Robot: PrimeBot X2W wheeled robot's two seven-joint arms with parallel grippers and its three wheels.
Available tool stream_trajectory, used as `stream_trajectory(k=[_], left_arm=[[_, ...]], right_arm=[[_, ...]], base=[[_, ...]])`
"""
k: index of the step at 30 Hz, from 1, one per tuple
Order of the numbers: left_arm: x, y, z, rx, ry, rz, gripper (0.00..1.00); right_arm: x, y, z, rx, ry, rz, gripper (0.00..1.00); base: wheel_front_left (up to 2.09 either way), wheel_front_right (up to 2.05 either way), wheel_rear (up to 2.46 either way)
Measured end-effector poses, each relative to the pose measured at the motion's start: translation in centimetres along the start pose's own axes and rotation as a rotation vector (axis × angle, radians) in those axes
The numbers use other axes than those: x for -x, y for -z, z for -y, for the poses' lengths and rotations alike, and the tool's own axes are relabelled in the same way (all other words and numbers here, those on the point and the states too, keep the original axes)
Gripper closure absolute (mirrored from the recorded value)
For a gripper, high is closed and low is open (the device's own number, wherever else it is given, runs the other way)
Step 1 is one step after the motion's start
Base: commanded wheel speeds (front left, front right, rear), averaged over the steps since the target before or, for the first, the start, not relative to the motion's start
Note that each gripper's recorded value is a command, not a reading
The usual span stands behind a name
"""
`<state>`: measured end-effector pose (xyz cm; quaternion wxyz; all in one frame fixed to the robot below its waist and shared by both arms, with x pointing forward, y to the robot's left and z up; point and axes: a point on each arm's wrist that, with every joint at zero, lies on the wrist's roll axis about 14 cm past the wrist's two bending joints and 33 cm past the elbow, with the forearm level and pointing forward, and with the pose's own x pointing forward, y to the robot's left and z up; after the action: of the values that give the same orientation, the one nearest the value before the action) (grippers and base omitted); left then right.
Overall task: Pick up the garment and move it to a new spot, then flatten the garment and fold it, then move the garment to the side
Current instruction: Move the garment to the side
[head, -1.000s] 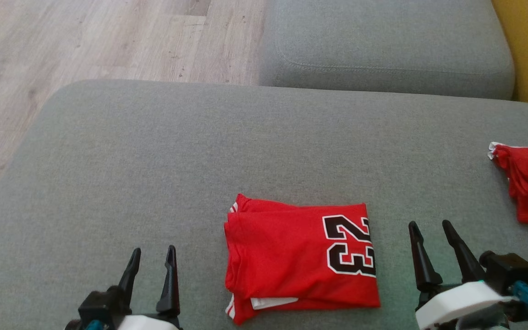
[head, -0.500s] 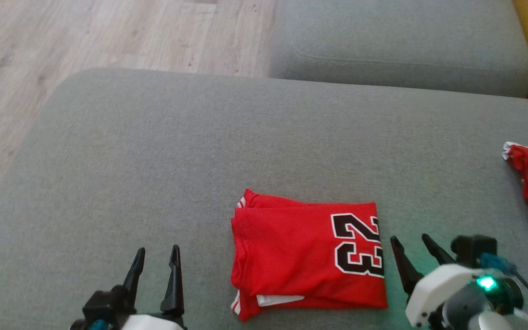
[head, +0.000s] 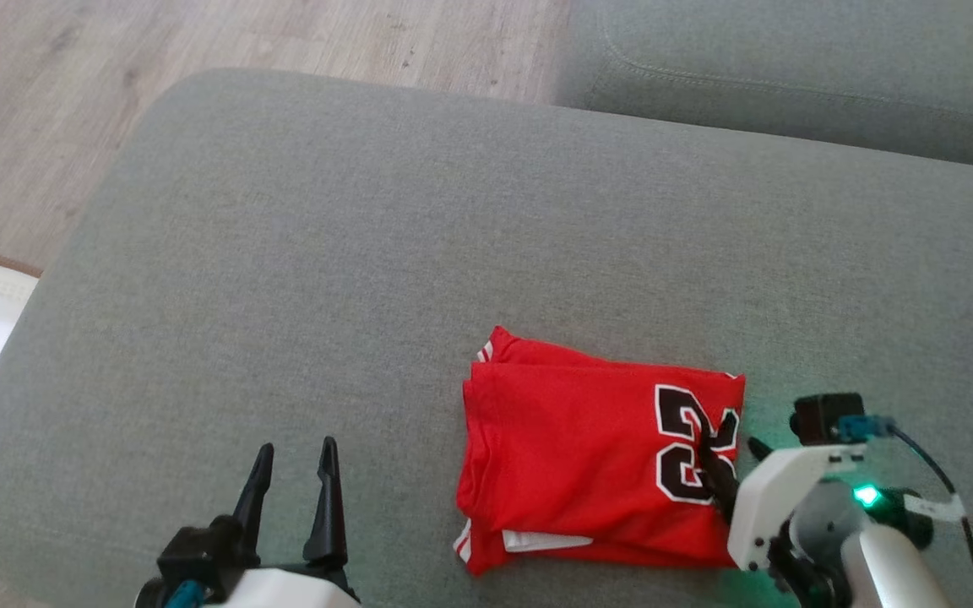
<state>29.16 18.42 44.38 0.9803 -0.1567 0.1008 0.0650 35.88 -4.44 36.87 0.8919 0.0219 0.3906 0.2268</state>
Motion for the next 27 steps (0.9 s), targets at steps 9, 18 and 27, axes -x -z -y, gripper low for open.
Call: stream_trajectory(k=[9, 18, 27], left_arm=[[-0.7, 0.4, 1.0, -0.015, 0.038, -0.012, 0.00], [-2.6, 1.0, 4.3, -0.043, 0.158, -0.038, 0.00], [-5.5, 2.3, 10.9, -0.079, 0.374, -0.087, 0.00]], right_arm=[[0.1, -1.0, 0.4, -0.034, 0.003, 0.056, 1.00], [3.7, -3.3, 7.4, -0.092, 0.194, 0.199, 1.00], [10.8, -3.0, 16.0, -0.189, 0.449, 0.305, 1.00]], base=[[0.00, 0.00, 0.00], [0.00, 0.00, 0.00], [0.00, 0.00, 0.00]])
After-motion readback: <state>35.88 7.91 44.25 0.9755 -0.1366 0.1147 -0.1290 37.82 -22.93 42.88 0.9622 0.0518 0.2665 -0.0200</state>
